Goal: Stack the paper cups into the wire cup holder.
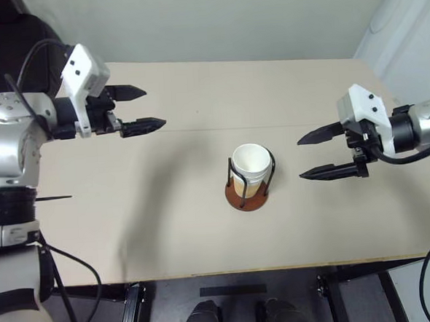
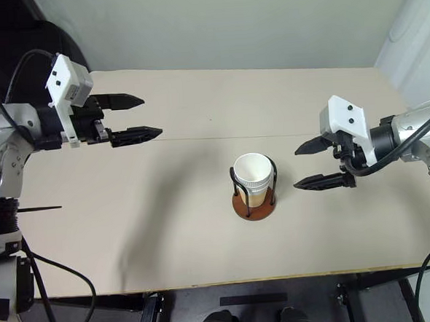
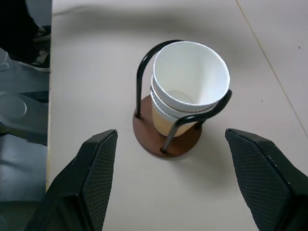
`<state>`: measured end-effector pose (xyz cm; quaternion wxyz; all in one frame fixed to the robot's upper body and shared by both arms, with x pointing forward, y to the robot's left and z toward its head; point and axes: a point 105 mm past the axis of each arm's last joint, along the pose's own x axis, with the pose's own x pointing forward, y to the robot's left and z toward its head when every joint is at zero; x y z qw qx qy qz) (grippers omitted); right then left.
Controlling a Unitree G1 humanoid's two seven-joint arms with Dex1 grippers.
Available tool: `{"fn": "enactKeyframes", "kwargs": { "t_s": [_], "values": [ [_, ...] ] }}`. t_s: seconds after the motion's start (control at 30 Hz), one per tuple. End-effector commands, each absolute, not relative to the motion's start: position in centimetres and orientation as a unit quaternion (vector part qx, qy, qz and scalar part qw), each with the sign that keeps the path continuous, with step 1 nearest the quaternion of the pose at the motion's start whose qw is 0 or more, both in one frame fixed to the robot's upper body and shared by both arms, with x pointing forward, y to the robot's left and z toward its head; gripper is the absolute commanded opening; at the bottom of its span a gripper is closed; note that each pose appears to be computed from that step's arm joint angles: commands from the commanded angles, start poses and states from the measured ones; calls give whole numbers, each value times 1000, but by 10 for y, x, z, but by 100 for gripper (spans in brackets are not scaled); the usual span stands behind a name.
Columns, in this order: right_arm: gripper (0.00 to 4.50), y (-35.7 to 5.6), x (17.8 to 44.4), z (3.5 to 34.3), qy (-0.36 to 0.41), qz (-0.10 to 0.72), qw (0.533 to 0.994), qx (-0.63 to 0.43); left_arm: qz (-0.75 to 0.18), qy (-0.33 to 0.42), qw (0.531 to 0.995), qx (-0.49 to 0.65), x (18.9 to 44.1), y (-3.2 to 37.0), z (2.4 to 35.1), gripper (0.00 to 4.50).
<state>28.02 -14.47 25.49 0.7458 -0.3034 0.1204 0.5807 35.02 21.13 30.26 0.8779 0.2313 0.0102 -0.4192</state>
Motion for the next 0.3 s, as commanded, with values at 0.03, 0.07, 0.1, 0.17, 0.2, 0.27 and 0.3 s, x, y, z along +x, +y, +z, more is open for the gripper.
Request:
{"fn": "enactKeyframes", "kwargs": {
  "t_s": [0.03, 0.07, 0.1, 0.17, 0.2, 0.27, 0.3],
  "values": [
    [364, -143, 275, 264, 101, 584, 741, -315, -421, -10, 873, 245, 341, 208, 315, 447],
    [364, -143, 275, 263, 101, 584, 742, -315, -422, -10, 873, 243, 341, 207, 314, 447],
    [364, -142, 274, 263, 102, 584, 741, -314, -423, -9, 873, 242, 341, 207, 313, 447],
    [364, -141, 271, 263, 102, 585, 741, -314, -427, -5, 872, 240, 342, 206, 310, 447],
    [364, -142, 271, 264, 103, 583, 742, -314, -429, -3, 871, 239, 343, 205, 309, 447],
    [364, -144, 271, 265, 103, 577, 746, -315, -434, -1, 868, 241, 345, 203, 308, 447],
    [364, -145, 272, 265, 102, 575, 748, -316, -437, 0, 866, 244, 345, 202, 308, 447]
  ]
}}
